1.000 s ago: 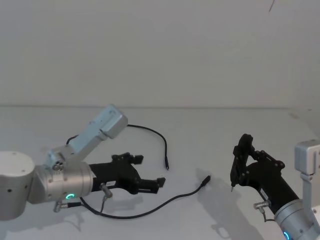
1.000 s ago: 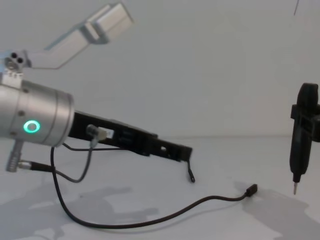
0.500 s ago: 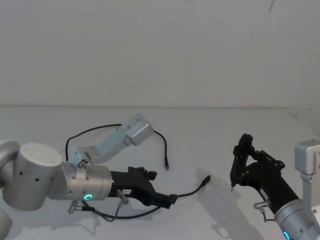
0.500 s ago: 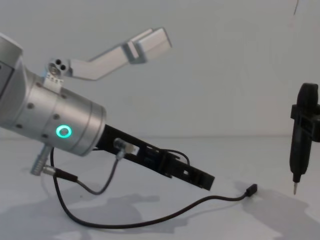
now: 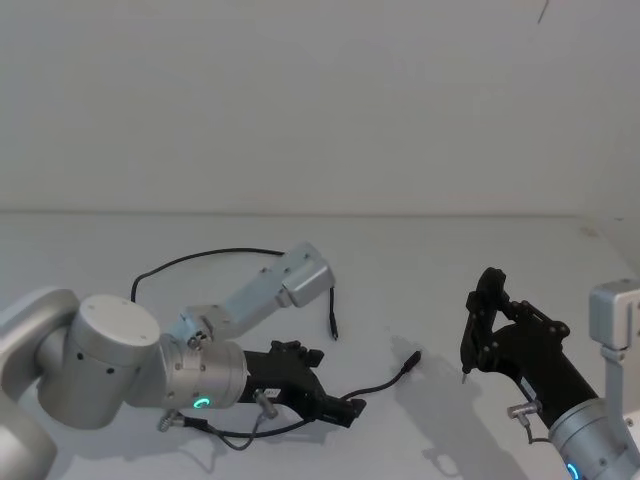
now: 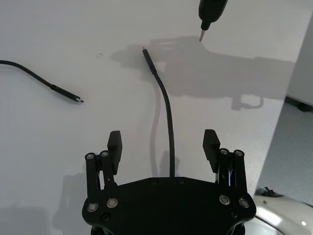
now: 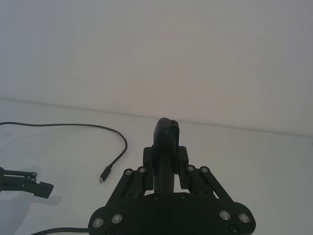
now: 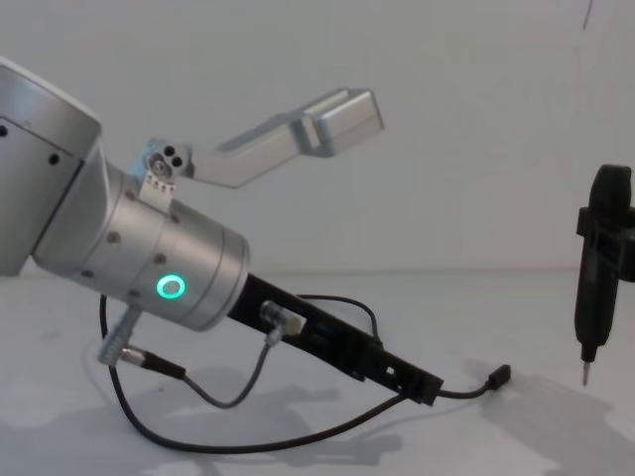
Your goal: Pick up the data cable with the one hand.
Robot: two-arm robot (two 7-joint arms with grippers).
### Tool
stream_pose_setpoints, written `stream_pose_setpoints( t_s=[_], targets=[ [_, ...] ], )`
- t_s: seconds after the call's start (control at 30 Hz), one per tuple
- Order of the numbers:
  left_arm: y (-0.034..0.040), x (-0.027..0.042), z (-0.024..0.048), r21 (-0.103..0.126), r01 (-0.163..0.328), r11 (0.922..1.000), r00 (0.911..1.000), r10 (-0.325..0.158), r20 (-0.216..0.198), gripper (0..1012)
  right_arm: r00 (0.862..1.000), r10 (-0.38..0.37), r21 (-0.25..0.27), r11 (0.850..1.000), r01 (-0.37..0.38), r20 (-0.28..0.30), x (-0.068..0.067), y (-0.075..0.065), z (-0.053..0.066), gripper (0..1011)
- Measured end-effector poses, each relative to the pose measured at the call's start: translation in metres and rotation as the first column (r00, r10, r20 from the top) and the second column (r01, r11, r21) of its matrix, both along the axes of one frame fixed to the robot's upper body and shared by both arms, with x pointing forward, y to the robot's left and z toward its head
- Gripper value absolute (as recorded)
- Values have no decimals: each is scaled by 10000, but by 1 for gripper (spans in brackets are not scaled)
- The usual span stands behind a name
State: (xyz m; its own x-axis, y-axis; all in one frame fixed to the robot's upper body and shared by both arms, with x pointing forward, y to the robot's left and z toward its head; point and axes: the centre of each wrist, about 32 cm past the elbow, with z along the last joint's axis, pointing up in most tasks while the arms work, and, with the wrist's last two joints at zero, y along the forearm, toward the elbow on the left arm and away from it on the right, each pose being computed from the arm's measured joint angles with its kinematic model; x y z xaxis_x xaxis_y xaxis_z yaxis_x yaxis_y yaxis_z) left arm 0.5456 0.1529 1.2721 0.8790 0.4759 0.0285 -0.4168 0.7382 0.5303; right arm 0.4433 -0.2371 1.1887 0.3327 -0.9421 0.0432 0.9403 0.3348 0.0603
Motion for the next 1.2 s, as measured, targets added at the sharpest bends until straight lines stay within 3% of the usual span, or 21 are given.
stream_pose_setpoints(
  t_s=[0.6, 0.97, 1.2],
  targets=[
    [-146, -8, -107, 491, -195, 9986, 9996, 205, -210, 979, 10000, 0, 0, 10000, 0, 1, 0, 0, 0, 279],
    [-180, -11, -132, 612, -255, 9978, 9992, 274, -302, 712, 10000, 0, 0, 10000, 0, 1, 0, 0, 0, 279],
    [-189, -13, -141, 649, -272, 9975, 9990, 294, -331, 471, 10000, 0, 0, 10000, 0, 1, 0, 0, 0, 279]
  ],
)
